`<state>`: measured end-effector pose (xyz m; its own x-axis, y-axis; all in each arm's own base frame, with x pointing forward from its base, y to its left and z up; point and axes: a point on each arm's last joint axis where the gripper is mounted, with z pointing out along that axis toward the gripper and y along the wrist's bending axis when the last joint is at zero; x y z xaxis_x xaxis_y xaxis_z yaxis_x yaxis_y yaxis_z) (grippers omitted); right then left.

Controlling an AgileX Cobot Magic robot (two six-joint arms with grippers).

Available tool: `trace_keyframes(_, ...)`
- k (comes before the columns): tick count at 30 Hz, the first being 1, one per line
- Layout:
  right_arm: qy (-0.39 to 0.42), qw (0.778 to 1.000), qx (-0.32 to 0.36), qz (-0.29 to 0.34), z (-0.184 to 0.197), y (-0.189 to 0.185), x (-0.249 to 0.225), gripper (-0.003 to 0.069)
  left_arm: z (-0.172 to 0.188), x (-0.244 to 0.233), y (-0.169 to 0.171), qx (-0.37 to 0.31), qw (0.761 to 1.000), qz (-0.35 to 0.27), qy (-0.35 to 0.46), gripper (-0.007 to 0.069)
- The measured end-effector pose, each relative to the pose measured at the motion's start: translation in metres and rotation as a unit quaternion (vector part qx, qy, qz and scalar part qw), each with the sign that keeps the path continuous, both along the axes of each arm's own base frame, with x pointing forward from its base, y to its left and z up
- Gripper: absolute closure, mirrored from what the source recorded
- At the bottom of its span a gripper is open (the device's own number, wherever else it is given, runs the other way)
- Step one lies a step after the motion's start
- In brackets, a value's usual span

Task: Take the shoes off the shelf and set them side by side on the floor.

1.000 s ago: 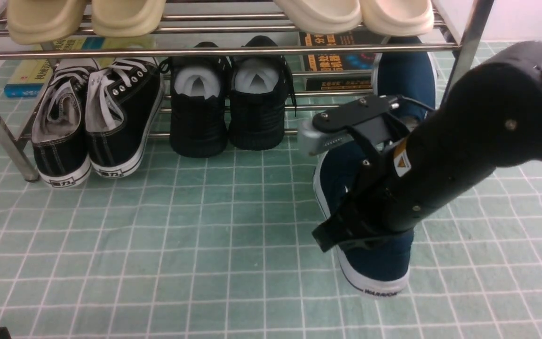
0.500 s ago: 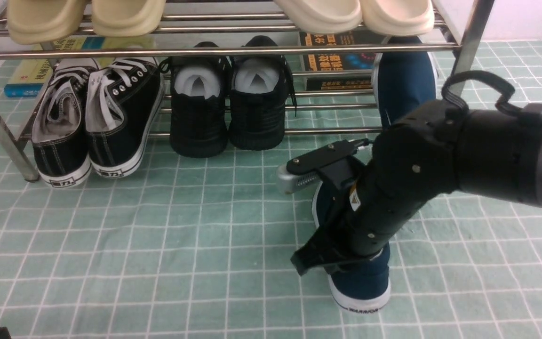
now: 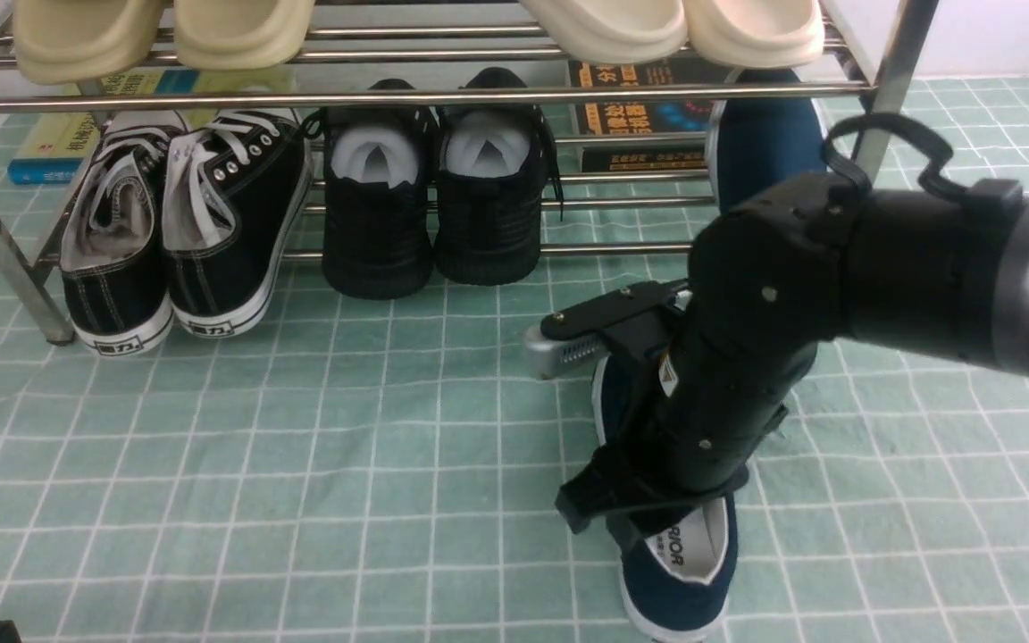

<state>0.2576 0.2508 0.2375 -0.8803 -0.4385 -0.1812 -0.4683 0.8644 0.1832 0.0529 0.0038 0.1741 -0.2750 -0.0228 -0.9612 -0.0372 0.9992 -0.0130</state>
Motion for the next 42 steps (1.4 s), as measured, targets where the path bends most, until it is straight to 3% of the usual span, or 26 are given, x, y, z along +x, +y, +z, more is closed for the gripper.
trace_keyframes(4,-0.025,0.999,-0.027,0.017,0.023,-0.001,0.008,0.0218,0.0,0.0,0.0,0.0,1.0,0.0,0.0,0.0384)
trace_keyframes(7,-0.082,0.995,-0.057,0.023,0.035,-0.005,0.019,0.0192,0.0,0.0,0.0,0.0,1.0,0.0,0.0,0.0384)
trace_keyframes(11,-0.134,0.987,-0.081,-0.019,0.04,-0.012,0.032,0.019,0.0,0.0,0.0,0.0,1.0,0.0,0.0,0.0384)
trace_keyframes(17,-0.191,0.965,-0.048,-0.171,0.044,-0.04,0.068,0.021,0.0,0.0,0.0,0.0,1.0,0.0,0.0,0.0384)
trace_keyframes(23,-0.2,0.954,-0.034,-0.219,0.034,-0.057,0.092,0.0227,0.0,0.0,0.0,0.0,1.0,0.0,0.0,0.0384)
trace_keyframes(30,-0.182,0.95,-0.042,-0.249,-0.01,-0.066,0.12,0.0251,0.0,0.0,0.0,0.0,1.0,0.0,0.0,0.0384)
trace_keyframes(36,-0.181,0.953,-0.045,-0.24,-0.034,-0.062,0.129,0.0333,0.0,0.0,0.0,0.0,1.0,0.0,0.0,0.0384)
trace_keyframes(37,-0.18,0.953,-0.046,-0.239,-0.035,-0.062,0.129,0.0404,0.0,0.0,0.0,0.0,1.0,0.0,0.0,0.0384)
trace_keyframes(39,-0.181,0.953,-0.049,-0.237,-0.035,-0.062,0.129,0.0453,0.0,0.0,0.0,0.0,1.0,0.0,0.0,0.0384)
trace_keyframes(40,-0.182,0.954,-0.052,-0.232,-0.032,-0.063,0.128,0.0539,0.0,0.0,0.0,0.0,1.0,0.0,0.0,0.0384)
trace_keyframes(42,-0.182,0.955,-0.057,-0.225,-0.026,-0.065,0.126,0.0625,0.0,0.0,0.0,0.0,1.0,0.0,0.0,0.0384)
